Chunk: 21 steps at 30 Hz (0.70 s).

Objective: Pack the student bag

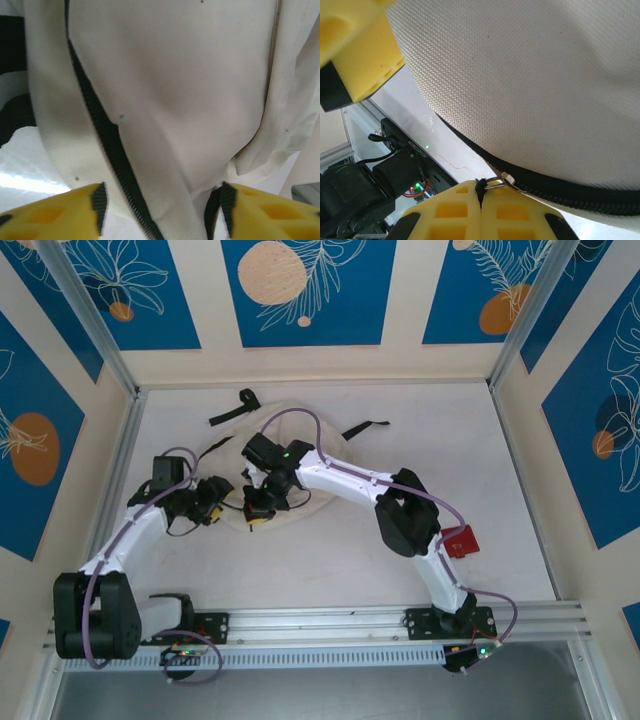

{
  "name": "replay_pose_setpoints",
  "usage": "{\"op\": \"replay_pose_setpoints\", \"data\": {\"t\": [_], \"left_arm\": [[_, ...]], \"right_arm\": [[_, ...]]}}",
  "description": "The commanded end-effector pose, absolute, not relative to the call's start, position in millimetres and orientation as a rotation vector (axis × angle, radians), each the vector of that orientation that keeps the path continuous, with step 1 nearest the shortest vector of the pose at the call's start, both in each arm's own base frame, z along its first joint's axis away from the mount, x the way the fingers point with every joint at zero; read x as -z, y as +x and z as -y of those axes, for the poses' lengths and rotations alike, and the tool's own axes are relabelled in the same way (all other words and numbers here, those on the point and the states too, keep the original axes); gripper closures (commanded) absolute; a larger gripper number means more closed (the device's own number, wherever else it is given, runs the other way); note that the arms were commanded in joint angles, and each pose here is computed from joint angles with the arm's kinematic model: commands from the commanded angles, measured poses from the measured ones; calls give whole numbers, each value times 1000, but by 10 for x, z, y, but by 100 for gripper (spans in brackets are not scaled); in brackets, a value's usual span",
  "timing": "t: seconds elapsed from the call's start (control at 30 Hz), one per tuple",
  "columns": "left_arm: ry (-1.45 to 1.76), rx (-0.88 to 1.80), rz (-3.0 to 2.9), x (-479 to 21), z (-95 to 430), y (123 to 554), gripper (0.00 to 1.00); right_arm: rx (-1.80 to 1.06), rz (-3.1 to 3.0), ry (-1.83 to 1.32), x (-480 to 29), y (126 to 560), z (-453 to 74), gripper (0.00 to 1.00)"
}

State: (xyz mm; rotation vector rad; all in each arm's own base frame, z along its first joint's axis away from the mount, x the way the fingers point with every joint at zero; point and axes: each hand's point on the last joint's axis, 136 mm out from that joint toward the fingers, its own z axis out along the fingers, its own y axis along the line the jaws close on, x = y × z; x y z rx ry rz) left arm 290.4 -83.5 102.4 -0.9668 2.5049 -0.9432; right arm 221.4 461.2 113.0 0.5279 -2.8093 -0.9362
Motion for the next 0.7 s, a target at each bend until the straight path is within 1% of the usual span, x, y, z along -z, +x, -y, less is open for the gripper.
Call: {"op": "replay_pose_setpoints", "data": {"t": [0.0,0.07,0.13,0.2,0.3,0.47,0.67], "left_arm": [[-943,1000,-2477,-1026,915,3005,47],[-960,986,-2483,-983,908,3008,54],[-981,954,-2491,-931,876,3000,64],[-1000,903,-2507,-864,825,2983,75],[-1022,827,-2534,-771,755,2944,85],[-1034,739,-2570,-643,671,2893,92],[-1032,709,-2576,-620,641,2882,95]], "right_arm": [[973,2765,542,-1225,2128,-4686,100],[957,2773,534,-1222,2131,-4659,100],[922,2792,527,-1207,2128,-4614,100],[851,2825,510,-1169,2135,-4514,100],[700,2887,467,-1087,2158,-4275,100],[478,2927,344,-938,2201,-3817,100],[290,2960,238,-779,2295,-3459,100]]}}
